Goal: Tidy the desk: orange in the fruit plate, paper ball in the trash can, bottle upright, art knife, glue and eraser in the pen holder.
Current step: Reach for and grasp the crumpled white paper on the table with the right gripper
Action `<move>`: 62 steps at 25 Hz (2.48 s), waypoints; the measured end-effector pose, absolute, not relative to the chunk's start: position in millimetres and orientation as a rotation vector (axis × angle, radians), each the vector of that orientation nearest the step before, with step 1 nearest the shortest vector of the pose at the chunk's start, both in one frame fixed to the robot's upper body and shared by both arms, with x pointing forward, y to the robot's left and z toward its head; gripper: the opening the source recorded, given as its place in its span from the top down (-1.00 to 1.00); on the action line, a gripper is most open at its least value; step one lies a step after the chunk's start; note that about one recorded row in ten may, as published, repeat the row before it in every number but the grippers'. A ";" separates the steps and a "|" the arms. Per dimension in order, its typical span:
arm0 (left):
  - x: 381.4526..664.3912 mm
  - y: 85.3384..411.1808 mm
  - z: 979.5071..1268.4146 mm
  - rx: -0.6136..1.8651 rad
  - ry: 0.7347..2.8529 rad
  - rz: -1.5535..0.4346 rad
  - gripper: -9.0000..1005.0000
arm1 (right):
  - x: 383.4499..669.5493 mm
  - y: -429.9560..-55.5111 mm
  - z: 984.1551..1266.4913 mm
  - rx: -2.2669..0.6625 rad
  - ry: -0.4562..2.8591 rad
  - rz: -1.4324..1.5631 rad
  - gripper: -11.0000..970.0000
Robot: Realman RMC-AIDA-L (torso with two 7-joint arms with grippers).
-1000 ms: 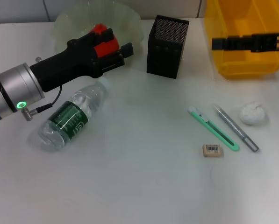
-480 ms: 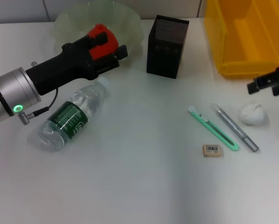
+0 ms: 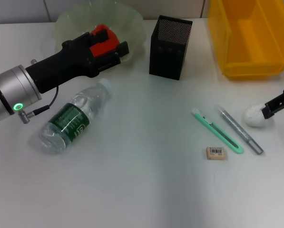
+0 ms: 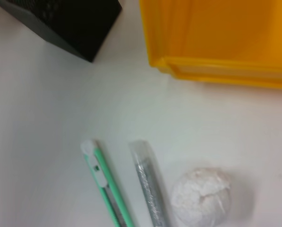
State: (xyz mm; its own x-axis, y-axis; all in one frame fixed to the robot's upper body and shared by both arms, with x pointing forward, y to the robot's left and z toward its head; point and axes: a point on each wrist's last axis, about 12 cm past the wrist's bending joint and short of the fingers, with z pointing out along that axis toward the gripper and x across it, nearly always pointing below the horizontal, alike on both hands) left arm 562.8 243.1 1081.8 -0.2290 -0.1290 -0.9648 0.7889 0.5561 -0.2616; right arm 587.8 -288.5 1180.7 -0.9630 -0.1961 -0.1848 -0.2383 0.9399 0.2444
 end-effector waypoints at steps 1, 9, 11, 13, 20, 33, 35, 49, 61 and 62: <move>562.8 243.1 1081.8 0.575 1.579 -0.944 -0.56 | 588.4 -287.3 1177.7 -0.337 2.946 0.389 -0.73; 562.2 245.6 1077.0 0.566 1.608 -0.918 -0.56 | 597.4 -277.2 1163.7 -0.375 2.954 0.340 -0.73; 562.1 245.8 1076.9 0.566 1.608 -0.917 -0.56 | 599.3 -276.2 1161.5 -0.379 2.952 0.311 -0.73; 562.2 245.3 1076.7 0.567 1.608 -0.916 -0.56 | 601.0 -275.3 1160.5 -0.377 2.944 0.298 -0.73; 561.3 245.9 1075.9 0.565 1.613 -0.918 -0.56 | 606.4 -269.6 1155.2 -0.384 2.929 0.284 -0.72; 555.3 251.0 1070.8 0.546 1.629 -0.916 -0.56 | 614.6 -260.2 1143.1 -0.403 2.921 0.286 -0.73; 555.0 251.3 1070.5 0.544 1.630 -0.916 -0.56 | 615.5 -257.4 1141.9 -0.417 2.925 0.291 -0.73; 555.3 253.0 1070.7 0.542 1.631 -0.910 -0.56 | 622.1 -250.0 1141.3 -0.430 2.891 0.287 -0.71; 557.9 251.8 1071.9 0.540 1.630 -0.905 -0.56 | 617.9 -251.0 1139.8 -0.453 2.929 0.279 -0.70; 558.0 252.1 1072.0 0.537 1.629 -0.905 -0.56 | 616.8 -252.0 1139.3 -0.458 2.938 0.272 -0.70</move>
